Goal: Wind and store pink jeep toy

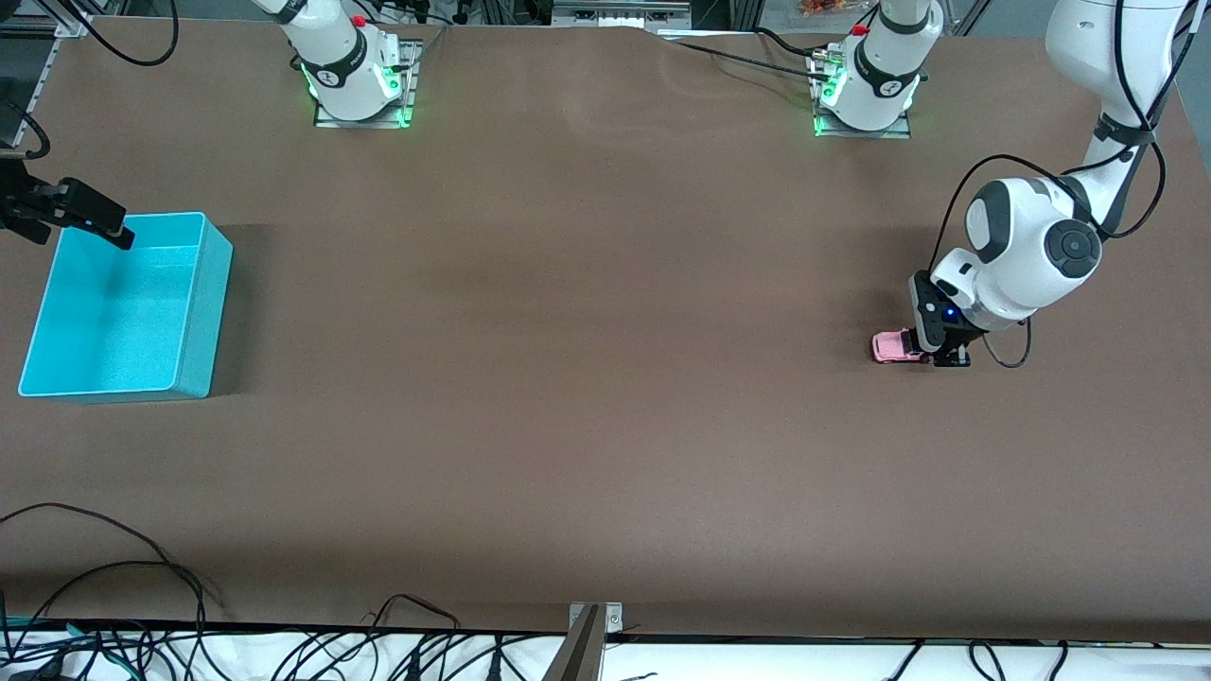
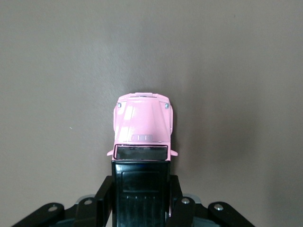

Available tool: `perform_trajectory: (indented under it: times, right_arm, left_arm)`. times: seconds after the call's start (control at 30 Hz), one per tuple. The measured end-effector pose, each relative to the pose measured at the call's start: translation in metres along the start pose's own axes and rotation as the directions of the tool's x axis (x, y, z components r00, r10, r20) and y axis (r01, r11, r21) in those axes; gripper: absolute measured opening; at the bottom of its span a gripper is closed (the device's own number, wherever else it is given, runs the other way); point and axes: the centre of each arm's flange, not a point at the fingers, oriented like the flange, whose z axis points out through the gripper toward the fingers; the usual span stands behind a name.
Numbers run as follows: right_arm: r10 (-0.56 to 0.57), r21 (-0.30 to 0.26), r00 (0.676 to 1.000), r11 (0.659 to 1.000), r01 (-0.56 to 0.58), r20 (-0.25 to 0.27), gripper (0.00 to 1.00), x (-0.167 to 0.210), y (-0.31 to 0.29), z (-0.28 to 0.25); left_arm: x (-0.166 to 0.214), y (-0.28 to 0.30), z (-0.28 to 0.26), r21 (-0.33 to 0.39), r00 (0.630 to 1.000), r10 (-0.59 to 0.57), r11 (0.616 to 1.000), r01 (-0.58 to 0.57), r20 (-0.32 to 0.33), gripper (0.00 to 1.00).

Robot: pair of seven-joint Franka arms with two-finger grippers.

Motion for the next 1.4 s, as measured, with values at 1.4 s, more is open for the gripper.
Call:
perform_trajectory:
  times: [1.4]
  right_arm:
    - [0.001, 0.000, 1.000, 1.000, -0.001, 0.000, 1.00, 0.000, 0.000, 0.000]
  left_arm:
    - [-0.010, 0.005, 0.012, -0.036, 1.000, -0.005, 0.999, 0.006, 0.014, 0.50]
